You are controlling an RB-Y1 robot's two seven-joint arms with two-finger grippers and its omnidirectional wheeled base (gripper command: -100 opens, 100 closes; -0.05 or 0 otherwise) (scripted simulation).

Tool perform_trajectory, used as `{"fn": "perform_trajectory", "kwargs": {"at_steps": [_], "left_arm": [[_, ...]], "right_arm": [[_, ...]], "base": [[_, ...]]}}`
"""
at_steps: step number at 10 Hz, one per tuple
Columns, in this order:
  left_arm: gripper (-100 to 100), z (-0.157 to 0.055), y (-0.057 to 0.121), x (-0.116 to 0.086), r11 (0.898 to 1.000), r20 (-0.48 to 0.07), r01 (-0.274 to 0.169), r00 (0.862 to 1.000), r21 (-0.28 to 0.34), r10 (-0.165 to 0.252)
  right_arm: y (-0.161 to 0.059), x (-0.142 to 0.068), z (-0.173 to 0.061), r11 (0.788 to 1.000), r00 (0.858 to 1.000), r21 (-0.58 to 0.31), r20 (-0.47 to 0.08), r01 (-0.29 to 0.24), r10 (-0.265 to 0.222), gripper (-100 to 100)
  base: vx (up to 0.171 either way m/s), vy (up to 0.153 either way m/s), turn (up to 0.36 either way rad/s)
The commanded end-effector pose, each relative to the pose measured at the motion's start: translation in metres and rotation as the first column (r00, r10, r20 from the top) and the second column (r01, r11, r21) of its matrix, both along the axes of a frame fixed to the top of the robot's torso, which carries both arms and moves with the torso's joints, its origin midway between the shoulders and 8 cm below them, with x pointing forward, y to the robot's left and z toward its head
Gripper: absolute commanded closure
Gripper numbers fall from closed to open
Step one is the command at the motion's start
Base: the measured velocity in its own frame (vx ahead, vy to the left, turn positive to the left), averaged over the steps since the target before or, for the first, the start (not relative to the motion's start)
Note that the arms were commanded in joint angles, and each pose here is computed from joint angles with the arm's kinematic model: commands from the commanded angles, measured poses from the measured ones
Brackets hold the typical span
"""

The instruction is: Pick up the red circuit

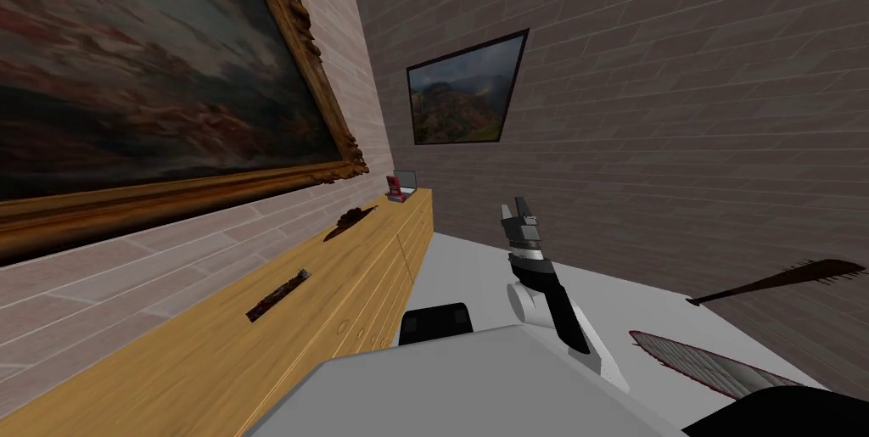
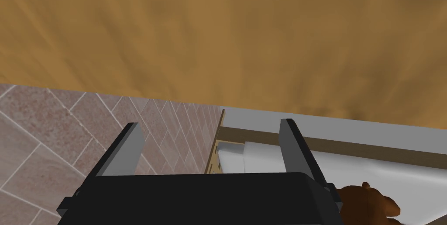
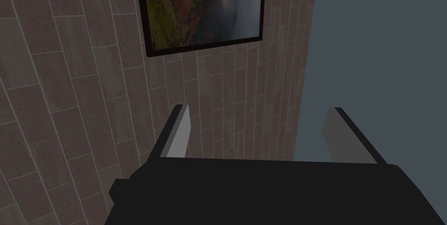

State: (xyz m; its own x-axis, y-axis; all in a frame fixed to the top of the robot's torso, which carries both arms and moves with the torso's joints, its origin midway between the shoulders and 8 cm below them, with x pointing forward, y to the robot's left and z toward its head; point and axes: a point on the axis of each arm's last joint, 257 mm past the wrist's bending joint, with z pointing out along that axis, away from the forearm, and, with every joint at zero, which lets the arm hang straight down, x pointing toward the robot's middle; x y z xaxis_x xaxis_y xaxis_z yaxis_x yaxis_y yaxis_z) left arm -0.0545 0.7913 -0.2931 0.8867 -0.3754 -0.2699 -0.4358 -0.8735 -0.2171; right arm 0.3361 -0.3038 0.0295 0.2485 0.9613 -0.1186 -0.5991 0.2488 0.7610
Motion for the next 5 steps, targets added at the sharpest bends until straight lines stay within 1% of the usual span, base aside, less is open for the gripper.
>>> {"fn": "perform_trajectory", "kwargs": {"at_steps": [1, 2, 3, 4, 5], "left_arm": [[-100, 0.009, -0.003, -0.006, 0.997, 0.018, -0.064, 0.998, -0.029, 0.065], [-100, 0.009, -0.005, -0.007, 0.997, 0.014, -0.067, 0.998, -0.038, 0.067], [-100, 0.015, -0.008, -0.009, 0.992, 0.033, -0.112, 0.993, -0.063, 0.114], [-100, 0.014, -0.009, -0.009, 0.991, 0.030, -0.114, 0.993, -0.067, 0.116], [-100, 0.018, -0.014, -0.010, 0.983, 0.047, -0.155, 0.986, -0.099, 0.160]], "right_arm": [[0.000, 0.000, 0.000, 1.000, 1.000, 0.000, 0.000, 0.000, 0.000, 0], [0.000, 0.000, 0.000, 1.000, 1.000, 0.000, 0.000, 0.000, 0.000, 0], [0.000, 0.000, 0.000, 1.000, 1.000, 0.000, 0.000, 0.000, 0.000, 0], [0.000, 0.000, 0.000, 1.000, 1.000, 0.000, 0.000, 0.000, 0.000, 0], [0.000, 0.000, 0.000, 1.000, 1.000, 0.000, 0.000, 0.000, 0.000, 0]], "base": [[0.097, -0.008, -0.233], [0.082, -0.007, -0.169], [0.096, -0.023, -0.316], [0.080, -0.011, -0.162], [0.088, -0.027, -0.255]]}}
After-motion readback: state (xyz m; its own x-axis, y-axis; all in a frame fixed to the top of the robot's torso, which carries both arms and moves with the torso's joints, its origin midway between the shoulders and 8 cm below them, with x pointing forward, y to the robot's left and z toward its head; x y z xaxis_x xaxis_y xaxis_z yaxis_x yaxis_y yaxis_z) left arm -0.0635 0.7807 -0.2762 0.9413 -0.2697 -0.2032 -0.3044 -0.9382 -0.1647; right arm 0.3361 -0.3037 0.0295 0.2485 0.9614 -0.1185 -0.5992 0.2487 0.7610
